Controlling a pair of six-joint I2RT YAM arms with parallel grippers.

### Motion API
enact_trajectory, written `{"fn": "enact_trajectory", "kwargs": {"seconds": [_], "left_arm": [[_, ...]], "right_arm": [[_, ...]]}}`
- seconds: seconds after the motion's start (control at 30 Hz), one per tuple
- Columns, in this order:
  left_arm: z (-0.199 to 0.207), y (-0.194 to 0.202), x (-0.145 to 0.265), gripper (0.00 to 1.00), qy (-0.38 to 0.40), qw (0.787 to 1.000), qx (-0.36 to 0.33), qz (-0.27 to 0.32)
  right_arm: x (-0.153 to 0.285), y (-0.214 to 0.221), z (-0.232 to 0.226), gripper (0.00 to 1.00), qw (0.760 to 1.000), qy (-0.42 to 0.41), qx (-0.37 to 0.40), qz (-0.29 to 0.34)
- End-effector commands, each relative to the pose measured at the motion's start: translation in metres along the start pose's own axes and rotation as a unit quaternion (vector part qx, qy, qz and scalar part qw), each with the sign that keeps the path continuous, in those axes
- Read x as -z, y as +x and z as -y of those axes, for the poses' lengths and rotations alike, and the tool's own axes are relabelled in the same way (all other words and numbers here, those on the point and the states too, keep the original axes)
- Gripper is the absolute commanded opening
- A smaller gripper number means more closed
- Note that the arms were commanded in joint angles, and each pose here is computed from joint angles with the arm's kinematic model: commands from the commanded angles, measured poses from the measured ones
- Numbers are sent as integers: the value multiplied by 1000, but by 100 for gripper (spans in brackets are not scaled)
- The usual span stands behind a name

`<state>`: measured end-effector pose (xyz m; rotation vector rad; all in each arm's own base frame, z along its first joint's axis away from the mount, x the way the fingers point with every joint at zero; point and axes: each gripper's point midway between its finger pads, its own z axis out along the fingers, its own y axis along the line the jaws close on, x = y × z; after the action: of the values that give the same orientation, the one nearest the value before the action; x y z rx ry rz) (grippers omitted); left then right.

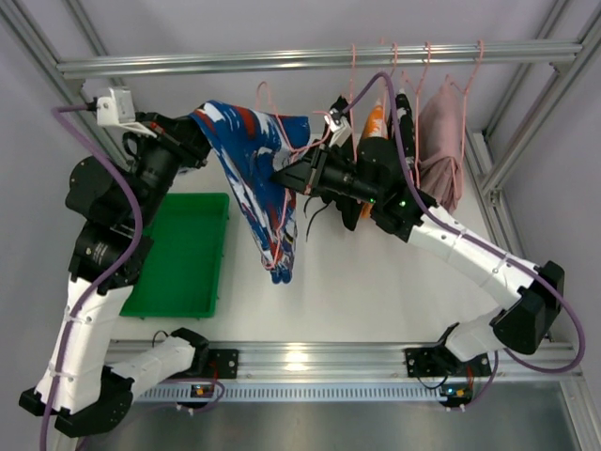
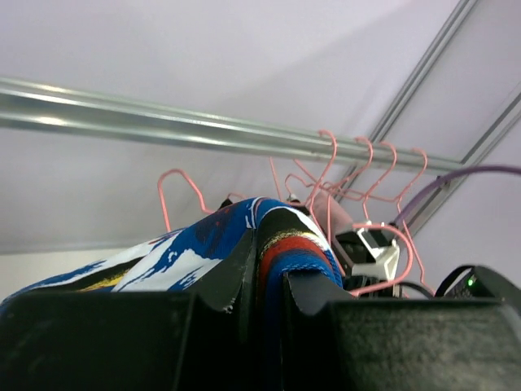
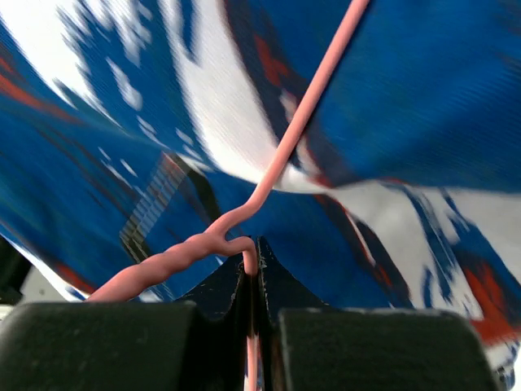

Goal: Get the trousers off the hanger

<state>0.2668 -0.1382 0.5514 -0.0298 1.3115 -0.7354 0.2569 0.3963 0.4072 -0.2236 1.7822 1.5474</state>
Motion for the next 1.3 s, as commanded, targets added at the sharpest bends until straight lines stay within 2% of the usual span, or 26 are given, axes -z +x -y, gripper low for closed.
{"fn": "enact_trajectory", "kwargs": {"seconds": [0.0,0.03,0.33,0.53,0.67,0.7,0.77,0.83,0.87,0.93,0.97,1.0,1.07,1.13,1.27], "left_arm": [[43,-106,24,0,61,985,24,157],[44,-123,29,0,55,982,12,183],[53,-200,64,0,30,956,-61,286],[45,-248,101,0,-39,918,-140,368],[37,-264,121,0,-85,893,-195,396],[37,-270,132,0,-97,881,-218,408],[29,-268,135,0,-121,872,-250,403],[22,-271,150,0,-155,851,-290,409],[12,-261,143,0,-171,848,-314,392],[4,-262,164,0,-209,819,-359,395],[-11,-245,154,0,-230,816,-381,369],[-15,-245,170,0,-251,796,-413,366],[-28,-227,180,0,-276,769,-459,349],[-39,-216,185,0,-296,756,-481,332],[-78,-185,196,0,-368,731,-512,260]], "right_arm": [[10,3,-5,0,998,-17,54,11],[11,7,-1,0,998,-13,66,8],[12,34,36,0,994,19,104,-16],[11,46,45,0,993,28,108,-26],[9,47,47,0,993,29,107,-28],[9,47,45,0,994,28,107,-28],[8,44,40,0,993,23,109,-27],[8,42,36,0,994,21,107,-26],[8,38,31,0,994,16,109,-23],[8,36,27,0,994,14,107,-24],[8,35,24,0,994,12,105,-24],[8,35,24,0,994,12,103,-24],[9,33,20,0,994,9,104,-26],[9,34,18,0,994,10,105,-32],[8,34,15,0,994,7,106,-40]]}}
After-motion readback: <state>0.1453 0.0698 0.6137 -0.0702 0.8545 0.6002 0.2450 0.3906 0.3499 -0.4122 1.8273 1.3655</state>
